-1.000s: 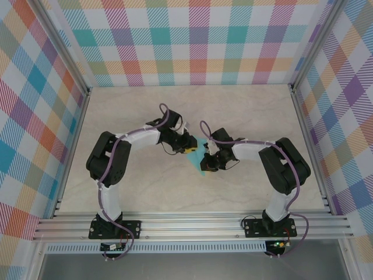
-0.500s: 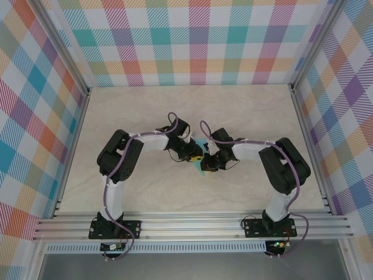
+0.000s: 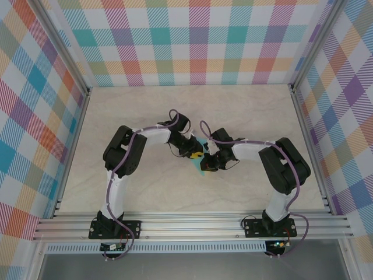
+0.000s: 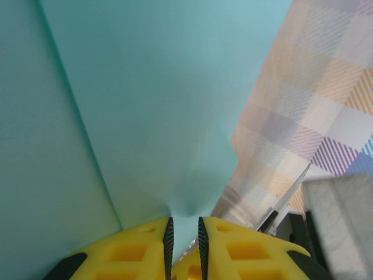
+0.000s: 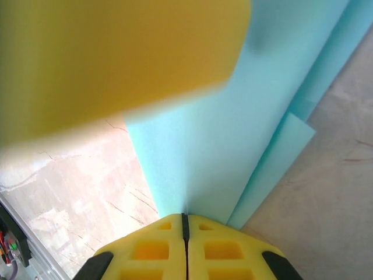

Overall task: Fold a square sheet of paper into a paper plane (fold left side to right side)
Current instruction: Fourth fold the wing at the center of the table.

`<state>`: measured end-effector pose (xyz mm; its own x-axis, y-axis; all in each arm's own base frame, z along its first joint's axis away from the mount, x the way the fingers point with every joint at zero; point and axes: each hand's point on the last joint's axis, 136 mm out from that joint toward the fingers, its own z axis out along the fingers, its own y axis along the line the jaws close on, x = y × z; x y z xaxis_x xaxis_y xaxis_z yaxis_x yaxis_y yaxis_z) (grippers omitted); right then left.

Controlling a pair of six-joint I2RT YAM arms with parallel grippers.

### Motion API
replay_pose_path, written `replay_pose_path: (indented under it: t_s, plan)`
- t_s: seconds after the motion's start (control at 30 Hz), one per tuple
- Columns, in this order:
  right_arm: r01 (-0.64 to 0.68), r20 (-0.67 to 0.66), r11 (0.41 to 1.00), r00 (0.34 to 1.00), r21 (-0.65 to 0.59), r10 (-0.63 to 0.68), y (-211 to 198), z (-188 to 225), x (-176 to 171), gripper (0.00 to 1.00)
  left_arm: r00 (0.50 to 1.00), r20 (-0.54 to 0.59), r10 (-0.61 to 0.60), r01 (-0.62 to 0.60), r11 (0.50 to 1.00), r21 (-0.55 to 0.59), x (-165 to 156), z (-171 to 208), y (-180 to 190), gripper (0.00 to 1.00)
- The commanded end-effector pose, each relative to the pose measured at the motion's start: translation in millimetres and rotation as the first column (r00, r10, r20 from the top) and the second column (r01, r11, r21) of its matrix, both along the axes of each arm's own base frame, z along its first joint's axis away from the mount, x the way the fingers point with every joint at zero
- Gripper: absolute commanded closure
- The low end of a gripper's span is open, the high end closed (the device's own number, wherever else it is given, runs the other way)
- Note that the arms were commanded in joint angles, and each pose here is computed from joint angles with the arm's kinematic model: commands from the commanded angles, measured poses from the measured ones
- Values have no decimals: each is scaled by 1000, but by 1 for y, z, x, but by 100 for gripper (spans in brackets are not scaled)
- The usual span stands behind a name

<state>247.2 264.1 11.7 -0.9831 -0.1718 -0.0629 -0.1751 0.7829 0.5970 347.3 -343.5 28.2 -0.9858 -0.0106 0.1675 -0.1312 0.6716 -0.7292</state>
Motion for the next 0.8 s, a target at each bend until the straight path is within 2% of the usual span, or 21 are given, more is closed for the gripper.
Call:
replay_pose_path:
  t_s: [0.0,0.23,0.4,0.57,0.6,0.77]
  plan:
    - [-28,-154,977,988,-212,-5,-41,-48,-43,95,988,122,94,-105,991,87,67,-20,37,78]
    - [-22,-153,979,988,-202,-10,-40,-48,-44,95,981,139,136,-147,986,78,108,-16,53,76]
    - [-12,-124,992,992,-129,-4,-26,-34,-35,93,972,187,143,-149,989,20,120,14,57,72]
    - [13,0,1000,1000,-18,-13,-6,8,-9,77,947,278,161,-167,986,-4,113,63,77,63]
    - [16,33,1000,999,0,-16,-3,19,-4,72,941,293,169,-174,985,-10,109,72,81,61]
    - [51,207,999,977,11,-52,-16,67,18,53,944,290,155,-152,988,-34,73,86,90,52]
